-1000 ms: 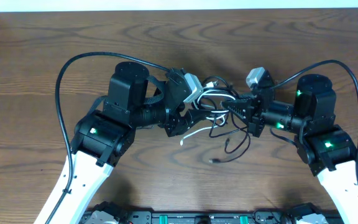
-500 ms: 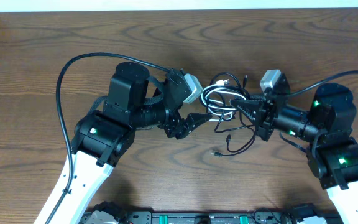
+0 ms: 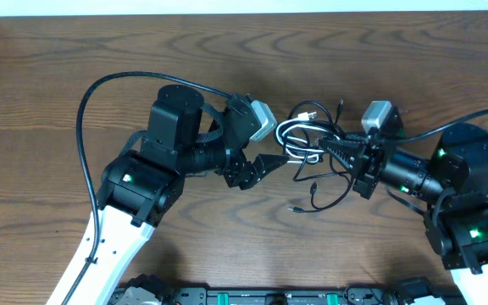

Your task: Untangle cables

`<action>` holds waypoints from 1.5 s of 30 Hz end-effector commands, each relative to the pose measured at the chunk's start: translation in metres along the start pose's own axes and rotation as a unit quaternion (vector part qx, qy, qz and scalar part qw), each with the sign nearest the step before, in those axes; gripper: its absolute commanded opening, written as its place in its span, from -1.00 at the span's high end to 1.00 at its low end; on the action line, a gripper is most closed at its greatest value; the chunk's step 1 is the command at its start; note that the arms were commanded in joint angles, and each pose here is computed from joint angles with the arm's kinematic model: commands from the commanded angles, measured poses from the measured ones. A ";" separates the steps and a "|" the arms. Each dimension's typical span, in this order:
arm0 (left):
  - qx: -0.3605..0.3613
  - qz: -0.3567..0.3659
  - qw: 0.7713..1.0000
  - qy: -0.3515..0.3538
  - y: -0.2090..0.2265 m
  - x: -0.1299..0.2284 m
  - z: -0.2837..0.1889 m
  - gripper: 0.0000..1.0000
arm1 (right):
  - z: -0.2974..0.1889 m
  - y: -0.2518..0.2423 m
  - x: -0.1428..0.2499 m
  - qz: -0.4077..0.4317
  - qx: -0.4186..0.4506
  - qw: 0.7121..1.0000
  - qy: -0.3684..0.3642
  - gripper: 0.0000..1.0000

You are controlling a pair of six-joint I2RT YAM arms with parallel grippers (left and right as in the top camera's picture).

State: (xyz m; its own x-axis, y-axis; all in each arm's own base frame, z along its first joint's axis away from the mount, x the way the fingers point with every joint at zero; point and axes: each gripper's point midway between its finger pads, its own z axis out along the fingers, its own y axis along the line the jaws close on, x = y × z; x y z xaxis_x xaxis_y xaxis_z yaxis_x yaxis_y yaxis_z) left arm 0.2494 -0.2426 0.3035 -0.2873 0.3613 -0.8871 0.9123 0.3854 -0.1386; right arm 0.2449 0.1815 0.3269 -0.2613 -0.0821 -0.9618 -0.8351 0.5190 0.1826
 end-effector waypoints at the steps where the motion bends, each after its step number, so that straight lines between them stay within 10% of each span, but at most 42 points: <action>1: -0.005 0.004 1.000 -0.006 0.000 -0.006 -0.003 -0.47 | -0.005 0.010 -0.010 -0.008 -0.020 1.000 -0.014 0.92; 20: 0.034 0.022 0.998 -0.036 -0.013 -0.020 -0.004 -0.47 | -0.007 0.034 -0.010 -0.010 -0.088 0.996 -0.016 0.97; 26: 0.034 0.022 0.999 -0.036 -0.013 -0.020 -0.004 0.85 | -0.006 0.034 -0.009 -0.008 -0.091 0.996 -0.014 0.95; 45: -0.007 0.021 0.999 -0.026 0.002 -0.017 -0.004 0.85 | 0.011 0.007 0.014 0.043 -0.061 0.997 0.028 0.30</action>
State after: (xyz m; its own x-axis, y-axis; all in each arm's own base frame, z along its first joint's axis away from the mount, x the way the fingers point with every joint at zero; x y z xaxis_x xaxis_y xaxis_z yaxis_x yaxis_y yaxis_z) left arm 0.2516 -0.2465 0.3121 -0.2523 0.3400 -0.9059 0.9211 0.3713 -0.1172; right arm 0.2379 0.1950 0.3101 -0.3586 -0.0943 -0.9287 -0.8651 0.4072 0.2928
